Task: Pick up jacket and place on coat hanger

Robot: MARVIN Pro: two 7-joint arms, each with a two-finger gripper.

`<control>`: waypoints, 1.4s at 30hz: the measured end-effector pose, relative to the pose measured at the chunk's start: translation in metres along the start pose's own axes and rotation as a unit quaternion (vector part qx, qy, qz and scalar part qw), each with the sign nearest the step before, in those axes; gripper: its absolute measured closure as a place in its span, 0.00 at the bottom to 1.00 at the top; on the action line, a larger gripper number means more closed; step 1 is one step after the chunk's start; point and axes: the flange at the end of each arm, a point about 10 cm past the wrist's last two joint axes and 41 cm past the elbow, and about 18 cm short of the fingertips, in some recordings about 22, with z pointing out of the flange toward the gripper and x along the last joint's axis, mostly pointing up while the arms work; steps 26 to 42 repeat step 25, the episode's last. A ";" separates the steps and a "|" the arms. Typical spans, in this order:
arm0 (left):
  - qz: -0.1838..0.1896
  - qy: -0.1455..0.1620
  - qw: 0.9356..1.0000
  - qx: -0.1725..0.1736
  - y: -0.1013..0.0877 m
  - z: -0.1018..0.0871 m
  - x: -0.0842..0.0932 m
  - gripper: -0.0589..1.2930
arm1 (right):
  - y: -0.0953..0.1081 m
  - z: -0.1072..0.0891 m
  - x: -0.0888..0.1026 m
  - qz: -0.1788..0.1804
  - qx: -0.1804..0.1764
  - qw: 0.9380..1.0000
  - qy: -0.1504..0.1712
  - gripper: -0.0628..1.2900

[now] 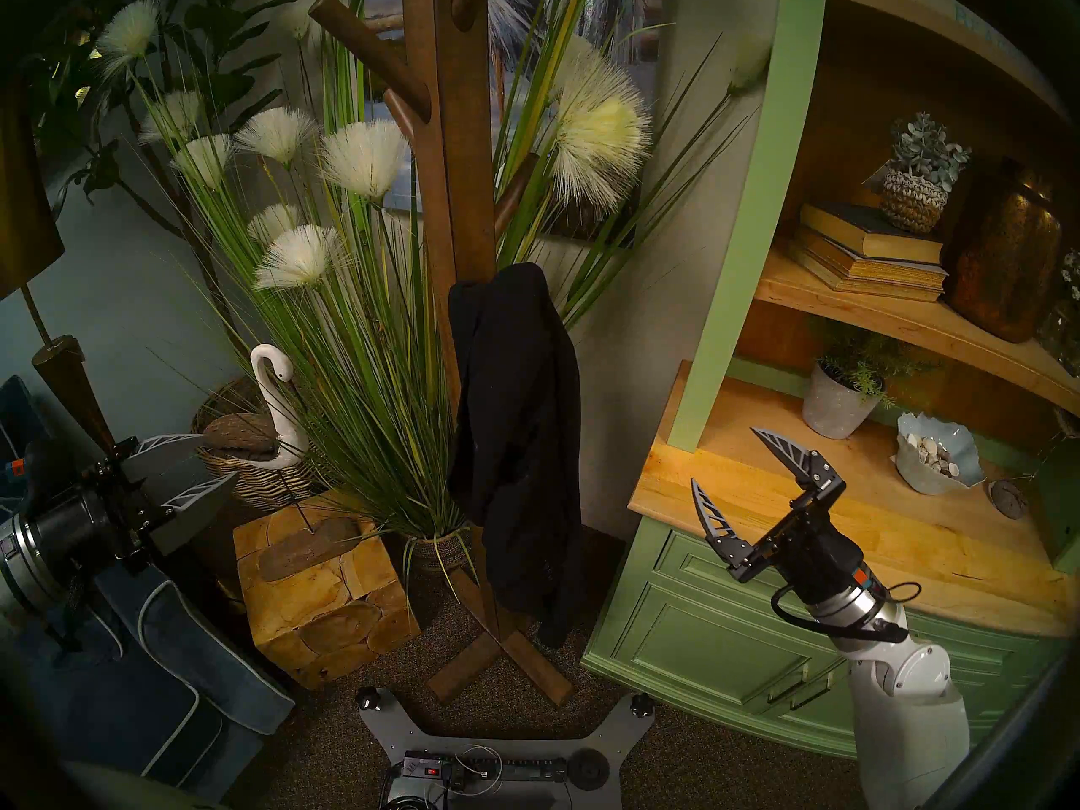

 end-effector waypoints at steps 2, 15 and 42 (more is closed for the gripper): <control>0.000 0.000 1.000 0.000 0.000 0.000 0.000 0.02 | -0.009 -0.002 0.008 0.016 -0.022 0.999 0.016 0.04; 0.000 0.000 1.000 0.000 0.000 0.000 0.000 0.02 | -0.034 -0.003 0.036 0.108 -0.106 0.986 0.072 0.04; 0.000 0.001 1.000 0.000 0.000 0.000 0.000 0.02 | -0.034 -0.008 0.041 0.126 -0.112 0.983 0.071 0.04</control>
